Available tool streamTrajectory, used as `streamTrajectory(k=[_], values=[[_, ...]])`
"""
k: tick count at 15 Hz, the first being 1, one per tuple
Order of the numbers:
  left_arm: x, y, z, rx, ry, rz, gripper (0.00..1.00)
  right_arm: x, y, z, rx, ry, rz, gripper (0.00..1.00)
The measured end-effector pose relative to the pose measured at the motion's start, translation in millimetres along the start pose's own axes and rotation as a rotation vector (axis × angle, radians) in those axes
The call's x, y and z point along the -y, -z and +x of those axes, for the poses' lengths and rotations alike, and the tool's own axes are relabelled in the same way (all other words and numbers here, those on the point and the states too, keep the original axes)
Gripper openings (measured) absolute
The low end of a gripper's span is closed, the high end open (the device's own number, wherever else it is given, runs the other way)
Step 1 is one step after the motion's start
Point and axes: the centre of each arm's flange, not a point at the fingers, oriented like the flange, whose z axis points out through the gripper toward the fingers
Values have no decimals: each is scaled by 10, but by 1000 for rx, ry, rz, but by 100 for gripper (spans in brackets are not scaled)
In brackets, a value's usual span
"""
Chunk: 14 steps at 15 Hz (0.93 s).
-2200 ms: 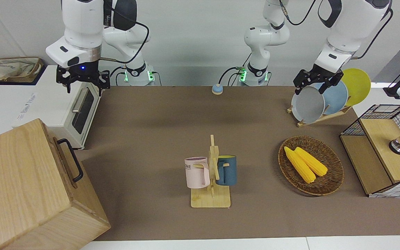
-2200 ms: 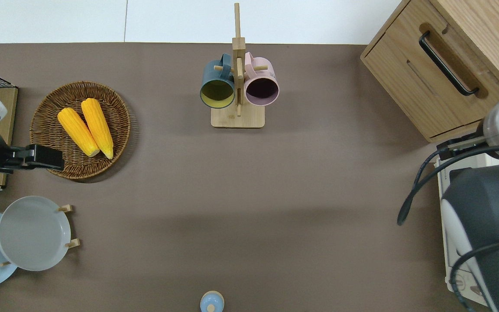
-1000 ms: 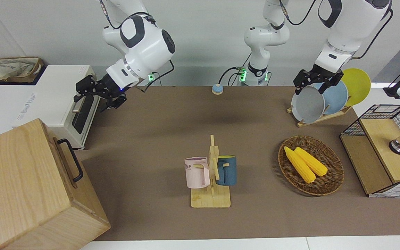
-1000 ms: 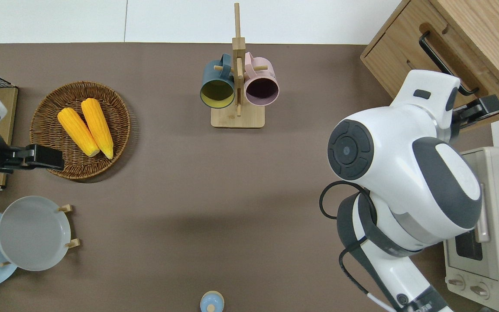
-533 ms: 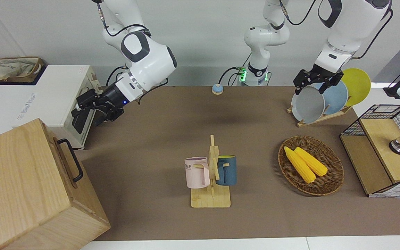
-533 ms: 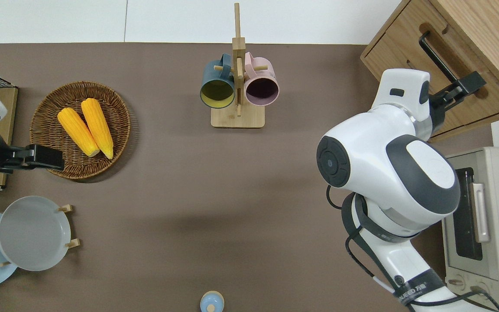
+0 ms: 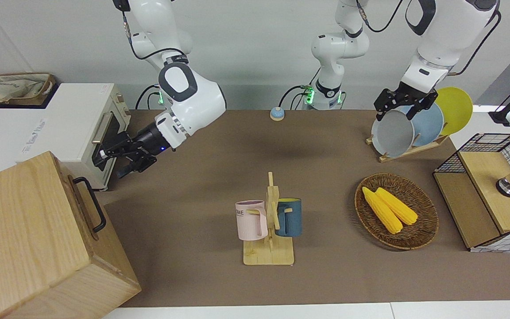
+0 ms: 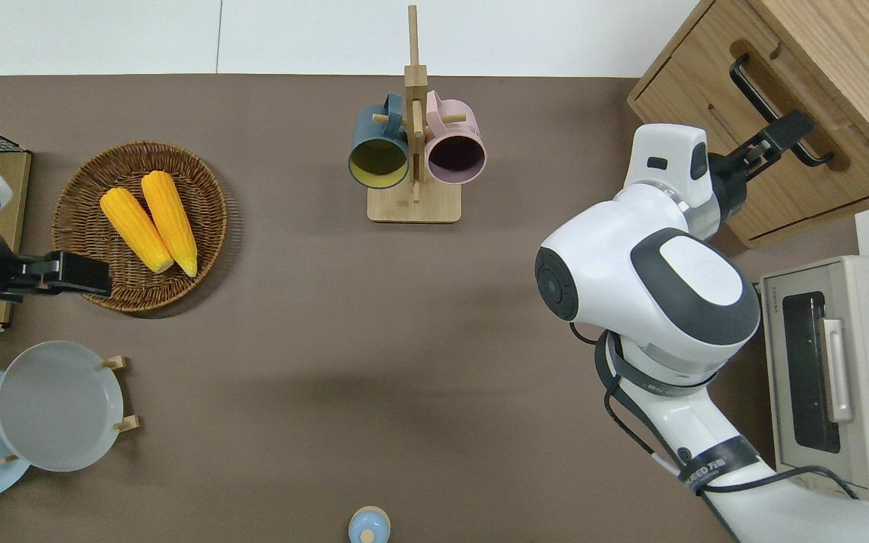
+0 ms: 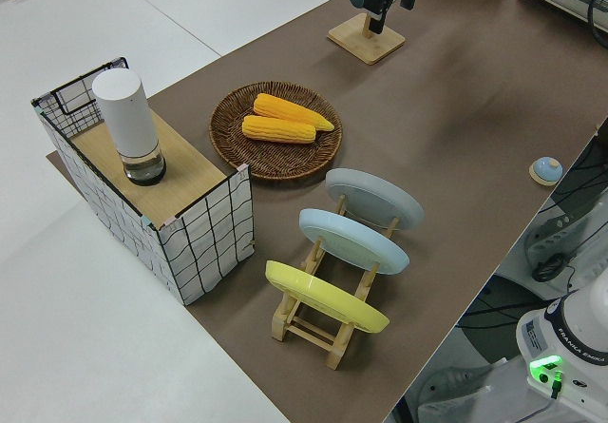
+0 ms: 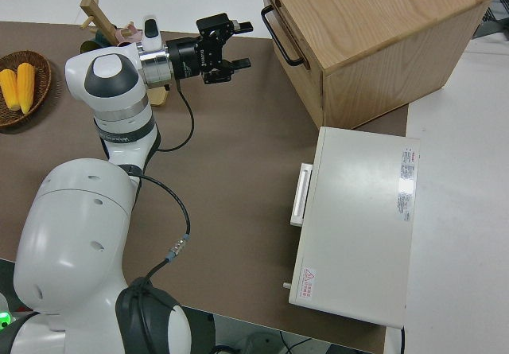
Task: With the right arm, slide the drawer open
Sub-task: 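Raise the right arm and reach the right gripper toward the drawer's black handle, then close the right gripper around the black bar handle of the drawer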
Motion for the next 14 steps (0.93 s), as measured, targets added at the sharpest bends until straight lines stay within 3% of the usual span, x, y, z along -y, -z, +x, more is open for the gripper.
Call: streamTrajectory(k=[3, 6, 14], values=[[0, 0, 0, 0, 0, 0, 100, 140, -153, 44, -1, -32, -46, 98], [0, 0, 0, 0, 0, 0, 100, 231, -373, 57, -3, -18, -99, 98], [0, 0, 0, 0, 0, 0, 100, 395, -662, 116, -82, 39, -126, 98]])
